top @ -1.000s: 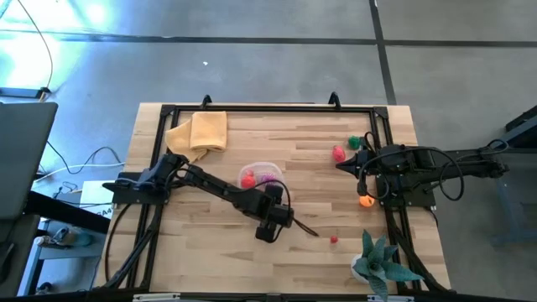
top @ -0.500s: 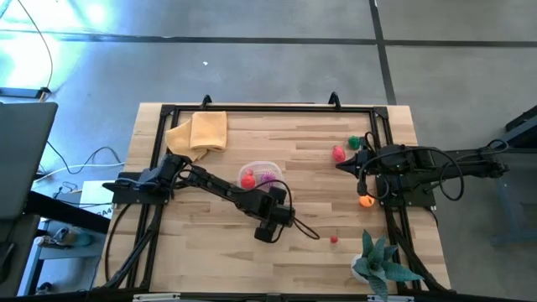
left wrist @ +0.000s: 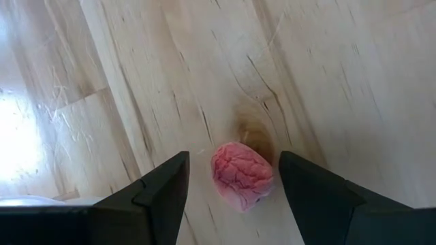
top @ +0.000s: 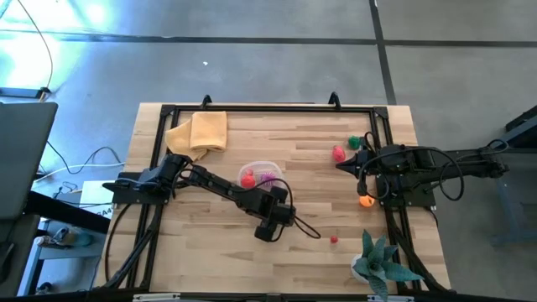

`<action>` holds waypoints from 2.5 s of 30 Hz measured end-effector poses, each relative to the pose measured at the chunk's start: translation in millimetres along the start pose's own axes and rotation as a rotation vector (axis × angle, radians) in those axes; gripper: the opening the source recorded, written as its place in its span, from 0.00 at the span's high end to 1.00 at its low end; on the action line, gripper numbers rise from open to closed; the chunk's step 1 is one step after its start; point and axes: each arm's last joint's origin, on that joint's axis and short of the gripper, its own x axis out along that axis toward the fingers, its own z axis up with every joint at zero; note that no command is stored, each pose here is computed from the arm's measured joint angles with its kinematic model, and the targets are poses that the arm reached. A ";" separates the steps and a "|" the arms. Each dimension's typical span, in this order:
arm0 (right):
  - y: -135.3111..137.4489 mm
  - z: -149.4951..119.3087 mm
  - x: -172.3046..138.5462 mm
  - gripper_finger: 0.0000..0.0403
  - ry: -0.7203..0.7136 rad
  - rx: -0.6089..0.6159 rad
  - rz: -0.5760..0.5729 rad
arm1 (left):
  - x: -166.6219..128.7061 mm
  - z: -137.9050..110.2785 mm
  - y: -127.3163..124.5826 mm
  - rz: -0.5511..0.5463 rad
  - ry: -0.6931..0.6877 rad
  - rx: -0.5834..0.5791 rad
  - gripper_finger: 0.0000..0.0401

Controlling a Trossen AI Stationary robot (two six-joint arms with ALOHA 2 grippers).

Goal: Pick and placing Produce into tupperware
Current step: Put the peach into the transparent bin

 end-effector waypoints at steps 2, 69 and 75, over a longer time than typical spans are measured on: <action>0.0 0.0 0.0 0.98 0.000 0.000 0.000 | 0.0 -0.5 -0.3 -0.007 0.004 0.003 0.45; 0.0 0.0 0.0 0.98 -0.001 0.000 0.000 | -86.5 16.6 17.6 0.182 0.160 0.187 0.73; 0.0 0.1 0.0 0.98 -0.001 0.000 0.000 | -105.4 5.9 32.2 0.201 0.201 0.173 0.73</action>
